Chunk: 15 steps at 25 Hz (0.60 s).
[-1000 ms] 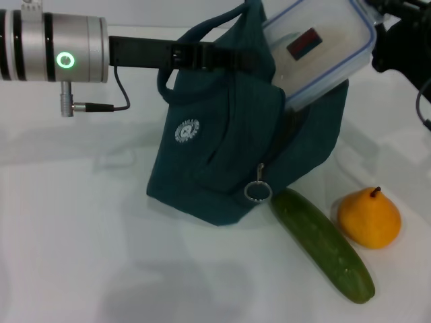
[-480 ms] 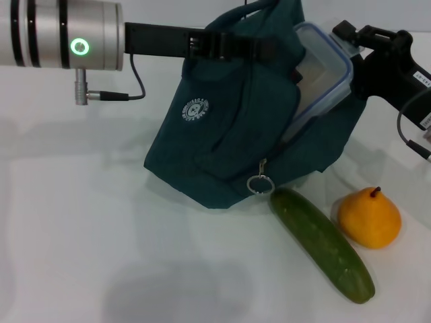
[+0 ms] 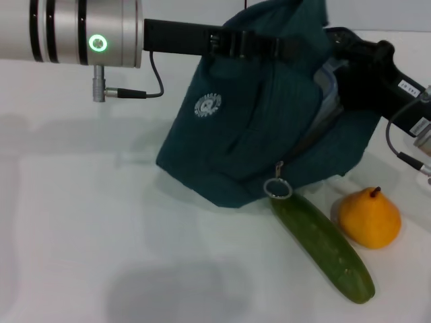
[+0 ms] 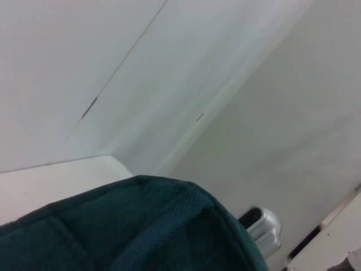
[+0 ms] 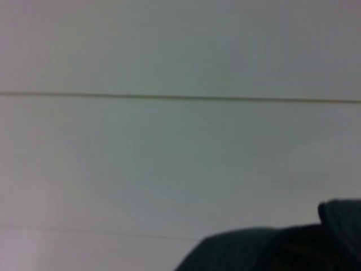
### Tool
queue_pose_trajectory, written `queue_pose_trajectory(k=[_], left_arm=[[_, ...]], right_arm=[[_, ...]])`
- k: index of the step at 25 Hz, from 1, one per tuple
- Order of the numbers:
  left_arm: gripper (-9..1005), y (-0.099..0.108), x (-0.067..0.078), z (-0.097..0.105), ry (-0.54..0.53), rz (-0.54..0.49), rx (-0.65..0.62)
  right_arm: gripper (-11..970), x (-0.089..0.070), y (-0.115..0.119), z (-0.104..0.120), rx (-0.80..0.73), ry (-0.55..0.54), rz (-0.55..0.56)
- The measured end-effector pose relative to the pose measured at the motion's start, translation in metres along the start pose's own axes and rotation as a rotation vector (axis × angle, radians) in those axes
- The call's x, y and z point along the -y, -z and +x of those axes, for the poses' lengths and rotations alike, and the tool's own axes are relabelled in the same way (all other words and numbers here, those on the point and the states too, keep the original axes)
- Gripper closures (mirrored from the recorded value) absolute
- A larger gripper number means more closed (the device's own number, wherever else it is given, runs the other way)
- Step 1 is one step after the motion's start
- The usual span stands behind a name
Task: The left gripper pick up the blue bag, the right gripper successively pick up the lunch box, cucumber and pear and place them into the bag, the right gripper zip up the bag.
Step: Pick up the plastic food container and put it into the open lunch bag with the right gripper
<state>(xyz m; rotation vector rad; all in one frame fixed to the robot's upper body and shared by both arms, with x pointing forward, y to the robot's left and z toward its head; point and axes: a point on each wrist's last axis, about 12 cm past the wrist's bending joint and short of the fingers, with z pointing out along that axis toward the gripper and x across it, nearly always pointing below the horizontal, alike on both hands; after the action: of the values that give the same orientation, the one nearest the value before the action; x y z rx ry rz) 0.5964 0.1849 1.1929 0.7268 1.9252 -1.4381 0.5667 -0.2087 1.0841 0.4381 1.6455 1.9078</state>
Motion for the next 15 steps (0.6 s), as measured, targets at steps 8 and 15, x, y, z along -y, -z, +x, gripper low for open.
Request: queue_pose_trajectory(k=[8, 15], left_arm=[[930, 0.0007, 0.0004, -0.0001, 0.004, 0.004, 0.002], [930, 0.0015, 0.001, 0.0002, 0.01, 0.012, 0.008]], right_arm=[[851, -0.0026, -0.0022, 0.0004, -0.066, 0.087, 0.007], [850, -0.0043, -0.0026, -0.0019, -0.072, 0.156, 0.002]])
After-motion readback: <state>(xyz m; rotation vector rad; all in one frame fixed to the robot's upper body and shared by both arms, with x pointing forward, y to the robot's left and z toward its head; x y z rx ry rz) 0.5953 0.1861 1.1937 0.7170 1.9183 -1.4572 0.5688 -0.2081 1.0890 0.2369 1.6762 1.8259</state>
